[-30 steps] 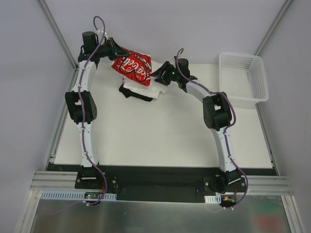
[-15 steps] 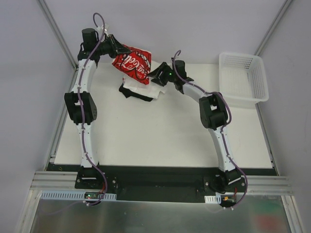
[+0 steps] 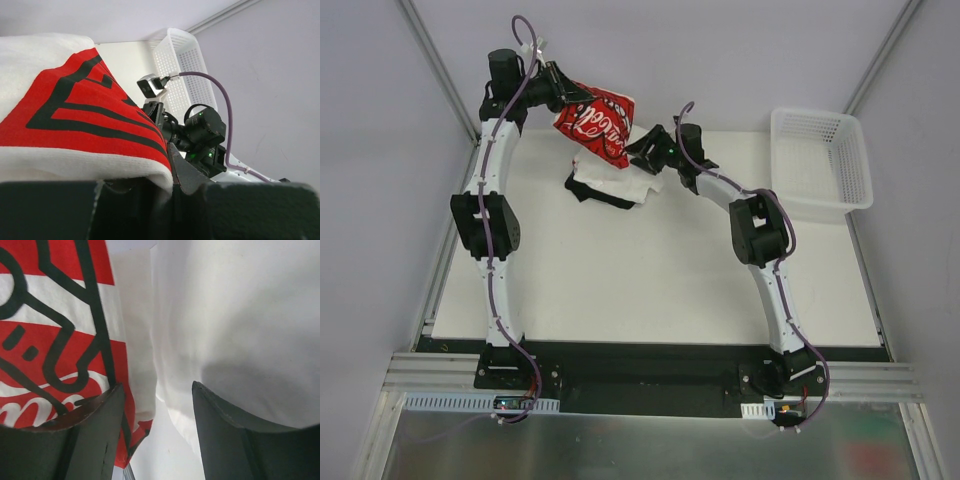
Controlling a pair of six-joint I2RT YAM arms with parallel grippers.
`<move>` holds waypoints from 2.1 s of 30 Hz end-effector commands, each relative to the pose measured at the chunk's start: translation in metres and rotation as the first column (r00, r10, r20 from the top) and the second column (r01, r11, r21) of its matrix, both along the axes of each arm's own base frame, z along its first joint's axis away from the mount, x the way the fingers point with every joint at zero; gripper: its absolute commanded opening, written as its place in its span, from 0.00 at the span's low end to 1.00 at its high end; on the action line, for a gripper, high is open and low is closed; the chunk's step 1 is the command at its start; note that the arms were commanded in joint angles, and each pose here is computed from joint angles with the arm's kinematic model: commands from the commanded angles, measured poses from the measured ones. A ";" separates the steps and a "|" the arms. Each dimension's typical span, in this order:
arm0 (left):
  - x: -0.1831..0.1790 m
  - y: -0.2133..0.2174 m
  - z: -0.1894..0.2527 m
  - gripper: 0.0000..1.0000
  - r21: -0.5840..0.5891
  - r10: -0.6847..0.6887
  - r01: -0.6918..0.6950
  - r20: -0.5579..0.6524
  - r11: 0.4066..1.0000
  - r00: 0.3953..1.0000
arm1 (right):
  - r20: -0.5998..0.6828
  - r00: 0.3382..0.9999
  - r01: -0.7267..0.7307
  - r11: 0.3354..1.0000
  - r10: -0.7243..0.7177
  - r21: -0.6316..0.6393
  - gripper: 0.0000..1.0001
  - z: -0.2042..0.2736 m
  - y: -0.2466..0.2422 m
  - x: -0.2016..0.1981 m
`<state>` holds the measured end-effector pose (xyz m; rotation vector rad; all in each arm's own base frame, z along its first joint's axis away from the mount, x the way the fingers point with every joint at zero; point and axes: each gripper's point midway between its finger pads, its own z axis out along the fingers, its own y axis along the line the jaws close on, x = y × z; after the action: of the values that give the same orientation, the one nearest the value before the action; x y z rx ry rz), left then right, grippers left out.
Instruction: Fold and stack the t-shirts
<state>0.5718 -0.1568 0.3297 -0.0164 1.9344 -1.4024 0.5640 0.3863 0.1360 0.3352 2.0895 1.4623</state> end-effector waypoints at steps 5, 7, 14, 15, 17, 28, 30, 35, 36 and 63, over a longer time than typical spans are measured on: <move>-0.030 -0.026 0.060 0.00 -0.002 -0.068 0.069 0.154 0.998 0.986 | 0.118 0.993 -0.002 0.997 -0.007 0.083 0.59 0.057 -0.023 -0.010; -0.030 -0.028 0.059 0.00 0.001 -0.073 0.074 0.158 0.997 0.985 | 0.112 0.994 0.012 0.997 -0.021 0.082 0.59 0.056 -0.037 -0.011; -0.030 -0.030 0.057 0.00 0.006 -0.082 0.082 0.161 0.997 0.984 | 0.148 0.988 0.023 0.994 -0.039 0.107 0.60 0.076 -0.064 -0.014; -0.029 -0.030 0.057 0.00 0.008 -0.081 0.081 0.165 0.997 0.983 | 0.162 0.986 0.028 0.993 -0.046 0.112 0.60 0.085 -0.069 -0.017; -0.029 -0.031 0.056 0.00 0.012 -0.085 0.084 0.170 0.996 0.982 | 0.172 0.983 0.047 0.994 -0.063 0.099 0.60 0.085 -0.082 -0.017; -0.016 -0.064 0.026 0.00 -0.014 -0.153 0.156 0.143 0.988 0.978 | 0.223 0.971 0.078 0.996 -0.087 0.051 0.60 0.111 -0.120 -0.013; -0.015 -0.072 0.021 0.00 -0.022 -0.168 0.172 0.134 0.985 0.977 | 0.215 0.972 0.084 0.995 -0.092 0.045 0.60 0.108 -0.124 -0.012; -0.014 -0.080 0.013 0.00 -0.031 -0.196 0.202 0.139 0.979 0.971 | 0.203 0.975 0.079 0.996 -0.086 0.044 0.61 0.104 -0.124 -0.013; -0.012 -0.081 0.006 0.00 -0.033 -0.202 0.208 0.125 0.978 0.971 | 0.203 0.975 0.082 0.996 -0.089 0.044 0.60 0.105 -0.125 -0.014; 0.042 -0.038 -0.164 0.02 -0.098 -0.143 0.134 -0.088 0.986 0.986 | 0.276 0.951 0.151 0.988 -0.137 -0.028 0.60 0.157 -0.198 -0.054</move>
<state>0.6169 -0.1962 0.1556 -0.0492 2.0196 -1.6027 0.5186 0.1922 0.2658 0.3113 1.8834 1.3003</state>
